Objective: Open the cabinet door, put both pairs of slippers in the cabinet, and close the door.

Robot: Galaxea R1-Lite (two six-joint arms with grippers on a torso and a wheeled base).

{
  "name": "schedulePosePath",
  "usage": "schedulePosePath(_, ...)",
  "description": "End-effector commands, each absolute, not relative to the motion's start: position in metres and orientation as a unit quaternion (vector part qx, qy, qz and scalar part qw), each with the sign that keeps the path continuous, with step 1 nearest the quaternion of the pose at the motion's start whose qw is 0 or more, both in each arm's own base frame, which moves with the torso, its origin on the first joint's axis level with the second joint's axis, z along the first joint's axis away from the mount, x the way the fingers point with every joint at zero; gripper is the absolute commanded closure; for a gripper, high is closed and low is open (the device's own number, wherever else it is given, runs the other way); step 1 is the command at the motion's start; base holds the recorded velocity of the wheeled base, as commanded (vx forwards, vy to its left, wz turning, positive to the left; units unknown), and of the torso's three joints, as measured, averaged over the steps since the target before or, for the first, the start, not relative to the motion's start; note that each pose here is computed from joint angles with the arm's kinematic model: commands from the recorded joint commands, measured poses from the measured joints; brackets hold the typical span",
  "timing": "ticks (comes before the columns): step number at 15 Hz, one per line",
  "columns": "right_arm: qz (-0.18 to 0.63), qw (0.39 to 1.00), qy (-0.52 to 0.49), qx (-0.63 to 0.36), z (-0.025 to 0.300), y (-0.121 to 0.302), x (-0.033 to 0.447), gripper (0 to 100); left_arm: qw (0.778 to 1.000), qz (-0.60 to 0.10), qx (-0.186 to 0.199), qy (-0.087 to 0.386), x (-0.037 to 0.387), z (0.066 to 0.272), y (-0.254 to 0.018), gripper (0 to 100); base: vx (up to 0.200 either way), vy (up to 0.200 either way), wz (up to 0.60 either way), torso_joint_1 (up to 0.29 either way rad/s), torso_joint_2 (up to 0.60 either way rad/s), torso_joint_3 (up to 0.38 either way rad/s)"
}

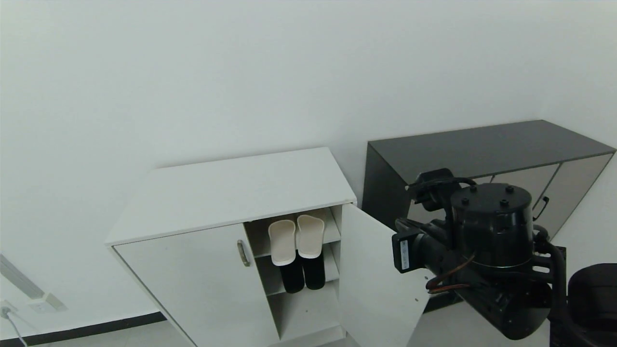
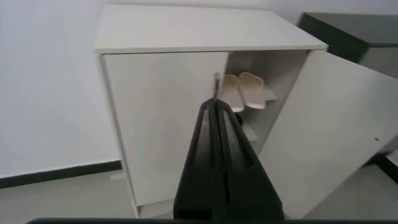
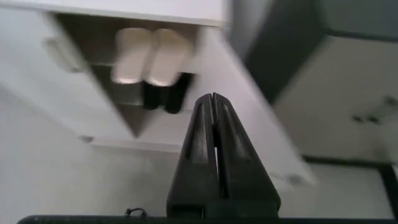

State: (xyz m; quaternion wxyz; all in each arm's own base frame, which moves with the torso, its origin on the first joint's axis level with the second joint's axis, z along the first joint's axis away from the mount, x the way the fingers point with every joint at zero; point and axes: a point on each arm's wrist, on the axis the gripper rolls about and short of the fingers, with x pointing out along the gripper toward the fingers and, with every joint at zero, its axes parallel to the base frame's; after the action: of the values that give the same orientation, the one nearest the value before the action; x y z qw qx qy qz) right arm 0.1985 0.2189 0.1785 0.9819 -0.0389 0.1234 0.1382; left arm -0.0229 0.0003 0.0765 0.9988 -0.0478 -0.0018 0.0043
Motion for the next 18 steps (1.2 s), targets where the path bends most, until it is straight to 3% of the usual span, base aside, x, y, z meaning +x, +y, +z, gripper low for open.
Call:
schedulePosePath(1,0.128,0.983,0.123,-0.039,0.179,0.214,0.204,100,0.999,0.005,-0.048,-0.002,-0.023,0.077,0.0,100,0.0,0.0,0.0,0.0,0.0,0.0)
schedulePosePath(6,0.125,0.985,0.112,-0.04,0.18,0.213,0.206,100,0.999,0.005,-0.048,-0.002,-0.023,0.077,0.0,100,0.0,0.0,0.0,0.0,0.0,0.0)
schedulePosePath(13,0.113,0.986,0.113,-0.04,0.179,0.208,0.211,100,0.999,0.005,-0.049,-0.002,-0.023,0.077,0.0,100,-0.171,0.0,0.0,-0.002,0.0,-0.001)
schedulePosePath(18,0.082,0.989,0.12,-0.018,0.184,0.181,0.268,100,0.999,0.005,-0.047,-0.002,-0.023,0.077,0.0,100,0.0,0.0,0.0,0.0,0.0,0.0)
